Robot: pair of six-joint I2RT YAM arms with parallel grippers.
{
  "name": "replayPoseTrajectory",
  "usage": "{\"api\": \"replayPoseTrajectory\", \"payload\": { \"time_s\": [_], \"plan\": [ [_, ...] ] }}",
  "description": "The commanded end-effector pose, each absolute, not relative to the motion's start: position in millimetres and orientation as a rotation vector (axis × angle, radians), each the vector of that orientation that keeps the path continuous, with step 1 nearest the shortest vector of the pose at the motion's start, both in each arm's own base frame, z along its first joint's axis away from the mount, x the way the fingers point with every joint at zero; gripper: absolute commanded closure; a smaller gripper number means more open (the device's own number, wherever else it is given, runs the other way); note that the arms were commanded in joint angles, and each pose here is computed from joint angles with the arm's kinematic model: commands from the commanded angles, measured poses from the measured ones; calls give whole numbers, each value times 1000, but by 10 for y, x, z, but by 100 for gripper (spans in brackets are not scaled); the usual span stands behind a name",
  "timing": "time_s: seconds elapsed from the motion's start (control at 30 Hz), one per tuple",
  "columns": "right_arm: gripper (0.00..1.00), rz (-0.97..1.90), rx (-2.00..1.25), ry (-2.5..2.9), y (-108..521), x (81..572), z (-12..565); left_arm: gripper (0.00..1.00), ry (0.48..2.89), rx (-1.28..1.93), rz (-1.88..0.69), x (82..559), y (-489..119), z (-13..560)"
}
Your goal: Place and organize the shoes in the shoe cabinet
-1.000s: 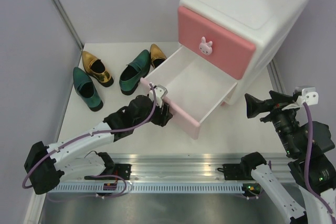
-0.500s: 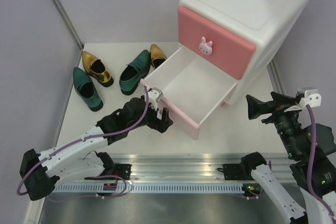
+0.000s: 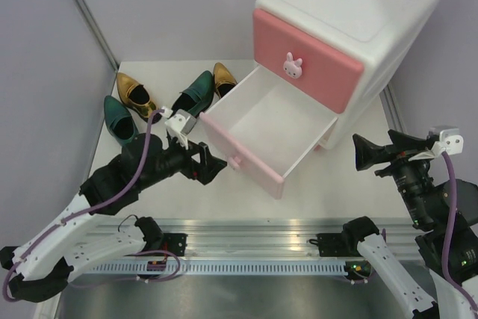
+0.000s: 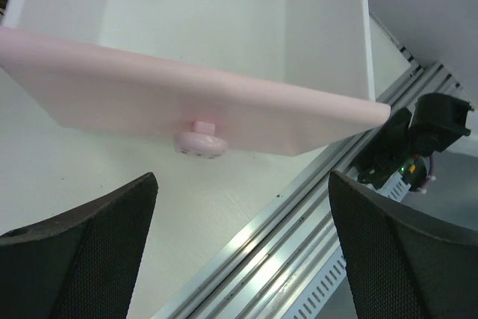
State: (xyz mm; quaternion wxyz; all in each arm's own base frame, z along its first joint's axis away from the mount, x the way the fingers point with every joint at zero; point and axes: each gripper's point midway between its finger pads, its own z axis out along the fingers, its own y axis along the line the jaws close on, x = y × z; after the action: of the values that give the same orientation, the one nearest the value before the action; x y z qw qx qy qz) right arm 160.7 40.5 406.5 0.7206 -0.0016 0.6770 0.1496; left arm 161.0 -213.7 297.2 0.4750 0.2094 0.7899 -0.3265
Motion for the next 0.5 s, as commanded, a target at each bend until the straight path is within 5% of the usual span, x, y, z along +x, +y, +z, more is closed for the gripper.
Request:
{"api": "replayPoseTrajectory", "payload": {
  "time_s": [0.0,0.33,0.47],
  "plan": [
    [2,334,4,1456,382,1572,4211,3,2014,392,-697,1717,-1999,3098],
    [2,416,-87,1471,569,1505,4201,3,2138,15,-272,2459,-1732,3521],
    [2,456,-134,1475,657,1456,4191,3,2153,-169,-287,2804,-1558,3517]
  ]
}}
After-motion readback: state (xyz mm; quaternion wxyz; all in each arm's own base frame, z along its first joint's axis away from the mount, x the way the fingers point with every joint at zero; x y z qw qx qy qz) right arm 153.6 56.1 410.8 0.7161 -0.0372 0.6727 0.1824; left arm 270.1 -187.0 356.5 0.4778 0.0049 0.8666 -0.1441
